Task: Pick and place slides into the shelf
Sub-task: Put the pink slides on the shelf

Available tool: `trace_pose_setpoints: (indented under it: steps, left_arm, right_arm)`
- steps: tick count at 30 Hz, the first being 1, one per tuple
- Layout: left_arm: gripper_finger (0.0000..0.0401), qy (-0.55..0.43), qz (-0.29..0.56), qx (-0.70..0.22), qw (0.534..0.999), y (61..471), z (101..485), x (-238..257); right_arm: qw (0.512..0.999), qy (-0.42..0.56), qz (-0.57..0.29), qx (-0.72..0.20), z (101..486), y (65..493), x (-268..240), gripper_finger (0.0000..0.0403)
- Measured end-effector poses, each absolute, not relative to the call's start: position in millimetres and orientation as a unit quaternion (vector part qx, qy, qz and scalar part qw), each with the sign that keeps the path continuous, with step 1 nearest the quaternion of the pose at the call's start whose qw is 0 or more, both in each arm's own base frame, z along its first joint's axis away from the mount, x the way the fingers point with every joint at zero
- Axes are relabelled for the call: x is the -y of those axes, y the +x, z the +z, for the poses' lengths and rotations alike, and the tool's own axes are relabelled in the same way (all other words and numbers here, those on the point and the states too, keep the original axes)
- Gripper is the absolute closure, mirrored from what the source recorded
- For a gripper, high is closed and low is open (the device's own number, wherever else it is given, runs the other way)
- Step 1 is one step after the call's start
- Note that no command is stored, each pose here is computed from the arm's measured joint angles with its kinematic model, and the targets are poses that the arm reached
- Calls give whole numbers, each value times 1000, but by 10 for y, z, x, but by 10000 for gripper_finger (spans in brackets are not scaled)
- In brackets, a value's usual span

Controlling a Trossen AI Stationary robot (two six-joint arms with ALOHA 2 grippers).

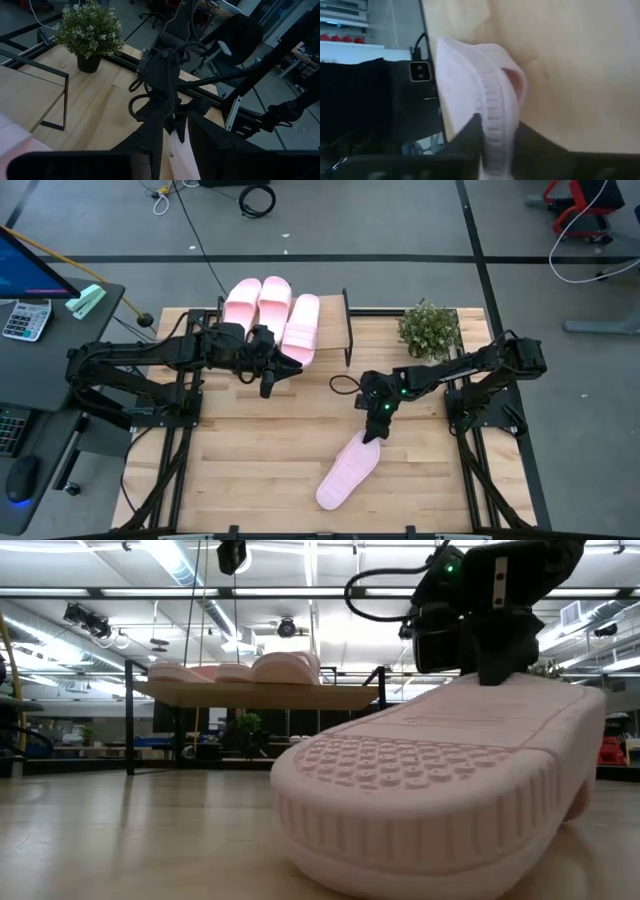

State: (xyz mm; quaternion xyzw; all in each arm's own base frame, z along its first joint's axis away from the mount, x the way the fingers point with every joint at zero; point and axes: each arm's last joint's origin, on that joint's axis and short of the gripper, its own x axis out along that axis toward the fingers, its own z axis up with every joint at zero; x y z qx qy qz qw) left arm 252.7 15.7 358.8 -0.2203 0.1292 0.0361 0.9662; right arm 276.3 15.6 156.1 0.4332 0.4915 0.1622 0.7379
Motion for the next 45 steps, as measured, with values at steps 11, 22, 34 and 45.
trace_pose_setpoints:
  steps: [11, 22, 34, 45]
  left_arm:
    - [305, -216, 35, -129, 967, 2526, 3588, -156]
    - [301, -188, 33, -125, 974, 2467, 3625, -167]
    - [301, -176, 53, -106, 977, 2296, 3728, -266]
    - [306, -156, 51, -88, 982, 2132, 3828, -247]
  right_arm:
    - [744, 469, 157, -448, 2099, 2555, -180, 365]
    - [863, 298, 12, -408, 3468, 2174, -68, 365]
    - [909, 147, -82, -380, 4491, 2388, 159, 365]
    - [901, -16, -181, -394, 4655, 2828, 531, 365]
